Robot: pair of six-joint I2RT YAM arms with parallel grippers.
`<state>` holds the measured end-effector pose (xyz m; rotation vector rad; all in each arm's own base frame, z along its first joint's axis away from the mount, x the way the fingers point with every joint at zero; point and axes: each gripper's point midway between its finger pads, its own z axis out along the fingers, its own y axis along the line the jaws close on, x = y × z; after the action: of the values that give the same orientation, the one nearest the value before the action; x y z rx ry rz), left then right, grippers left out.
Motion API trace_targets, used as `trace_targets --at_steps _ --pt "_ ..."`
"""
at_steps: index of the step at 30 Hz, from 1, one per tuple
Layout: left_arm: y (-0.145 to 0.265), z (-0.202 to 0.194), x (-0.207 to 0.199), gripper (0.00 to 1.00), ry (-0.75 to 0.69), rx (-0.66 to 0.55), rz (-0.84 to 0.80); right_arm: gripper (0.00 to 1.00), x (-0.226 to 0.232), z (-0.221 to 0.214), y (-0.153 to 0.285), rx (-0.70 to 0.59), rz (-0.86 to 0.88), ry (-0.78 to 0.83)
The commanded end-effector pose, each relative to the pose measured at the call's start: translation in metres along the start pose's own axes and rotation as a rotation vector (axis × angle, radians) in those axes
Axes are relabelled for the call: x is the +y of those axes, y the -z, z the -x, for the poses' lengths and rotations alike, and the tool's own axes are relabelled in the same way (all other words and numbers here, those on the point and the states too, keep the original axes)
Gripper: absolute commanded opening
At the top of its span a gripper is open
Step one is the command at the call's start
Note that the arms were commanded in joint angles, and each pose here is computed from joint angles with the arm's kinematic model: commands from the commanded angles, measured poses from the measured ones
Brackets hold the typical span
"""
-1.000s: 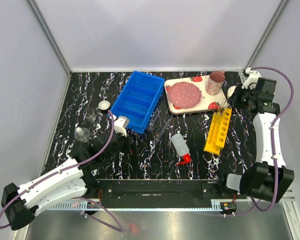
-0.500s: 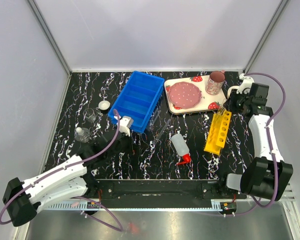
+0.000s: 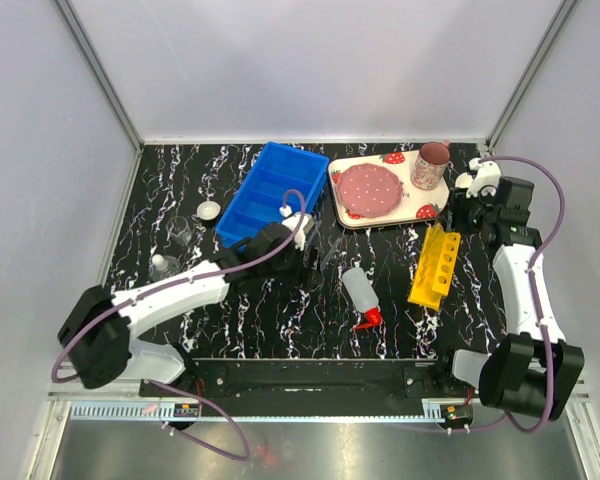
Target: Organize the chemistry lab equipment
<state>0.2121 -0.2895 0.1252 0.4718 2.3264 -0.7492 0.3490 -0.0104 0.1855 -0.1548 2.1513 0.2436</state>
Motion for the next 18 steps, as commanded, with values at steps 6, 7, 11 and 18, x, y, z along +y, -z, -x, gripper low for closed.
trace_targets --at_steps 6,7,11,18 --pt "-0.039 0.010 0.007 0.73 -0.146 0.190 0.119 0.93 0.032 0.036 0.046 -0.141 0.109 0.161" --pt "-0.047 0.010 0.007 0.72 -0.158 0.209 0.134 0.97 0.036 0.037 0.049 -0.146 0.133 0.160" --pt "-0.061 0.004 0.013 0.67 -0.226 0.285 0.195 1.00 0.068 0.033 0.064 -0.198 0.341 0.095" --pt "-0.084 -0.006 0.029 0.55 -0.293 0.392 0.300 1.00 0.101 0.022 0.079 -0.234 0.550 0.075"
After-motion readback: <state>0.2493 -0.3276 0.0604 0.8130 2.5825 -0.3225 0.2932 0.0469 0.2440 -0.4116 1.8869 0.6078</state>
